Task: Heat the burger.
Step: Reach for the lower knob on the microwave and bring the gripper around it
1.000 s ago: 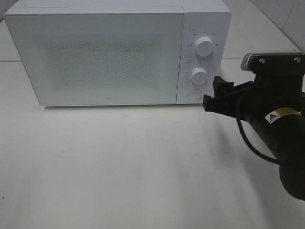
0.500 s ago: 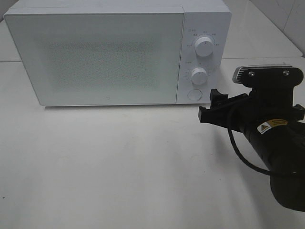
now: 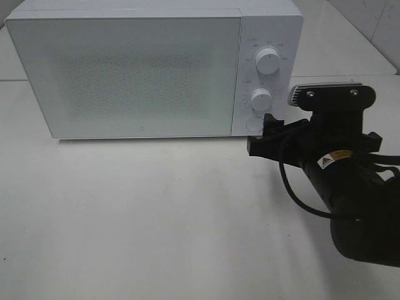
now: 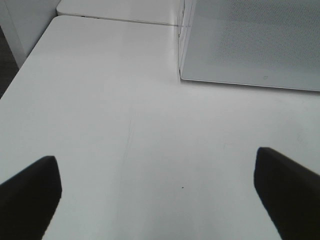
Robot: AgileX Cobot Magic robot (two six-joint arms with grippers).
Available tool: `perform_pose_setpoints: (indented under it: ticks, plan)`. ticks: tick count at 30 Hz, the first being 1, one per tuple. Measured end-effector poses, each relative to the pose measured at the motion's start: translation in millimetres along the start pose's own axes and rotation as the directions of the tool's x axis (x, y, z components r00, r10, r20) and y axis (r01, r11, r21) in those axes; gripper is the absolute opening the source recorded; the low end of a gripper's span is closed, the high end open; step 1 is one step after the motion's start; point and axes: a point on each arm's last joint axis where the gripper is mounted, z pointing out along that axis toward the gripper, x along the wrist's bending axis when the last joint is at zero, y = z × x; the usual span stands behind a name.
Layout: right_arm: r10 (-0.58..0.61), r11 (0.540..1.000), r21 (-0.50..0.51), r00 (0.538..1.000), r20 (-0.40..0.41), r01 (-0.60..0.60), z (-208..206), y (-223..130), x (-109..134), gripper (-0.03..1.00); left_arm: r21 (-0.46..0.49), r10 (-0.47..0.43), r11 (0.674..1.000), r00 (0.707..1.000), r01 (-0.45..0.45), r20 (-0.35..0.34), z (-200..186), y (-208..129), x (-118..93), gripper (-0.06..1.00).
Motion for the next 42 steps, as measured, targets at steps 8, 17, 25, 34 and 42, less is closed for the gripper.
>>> perform_pose_setpoints:
  ticks: [8, 17, 25, 34, 42]
  plan:
    - [0.011, 0.999, -0.031, 1.000, -0.021, -0.012, 20.9, 4.3, 18.4, 0.75, 0.000, 0.000, 1.000, 1.000, 0.000, 0.000, 0.0, 0.0, 0.0, 0.99]
    - [0.032, 0.998, -0.049, 0.999, 0.006, -0.032, 47.2, 4.8, 26.7, 0.75, 0.000, 0.000, 1.000, 1.000, 0.000, 0.000, 0.0, 0.0, 0.0, 0.99]
    - [0.036, 0.998, -0.061, 0.999, 0.028, -0.034, 69.4, 2.7, 25.4, 0.75, 0.000, 0.000, 1.000, 1.000, 0.000, 0.000, 0.0, 0.0, 0.0, 0.99]
    - [0.055, 0.996, -0.073, 0.998, 0.034, -0.053, 87.5, 0.3, 23.9, 0.75, -0.001, 0.001, 1.000, 1.000, -0.001, -0.002, -0.1, -0.1, 0.2, 0.99]
    - [0.041, 0.997, -0.066, 0.999, 0.030, -0.039, 97.0, -6.6, 23.8, 0.75, -0.001, 0.002, 1.000, 1.000, -0.002, -0.002, -0.1, -0.1, 0.2, 0.99]
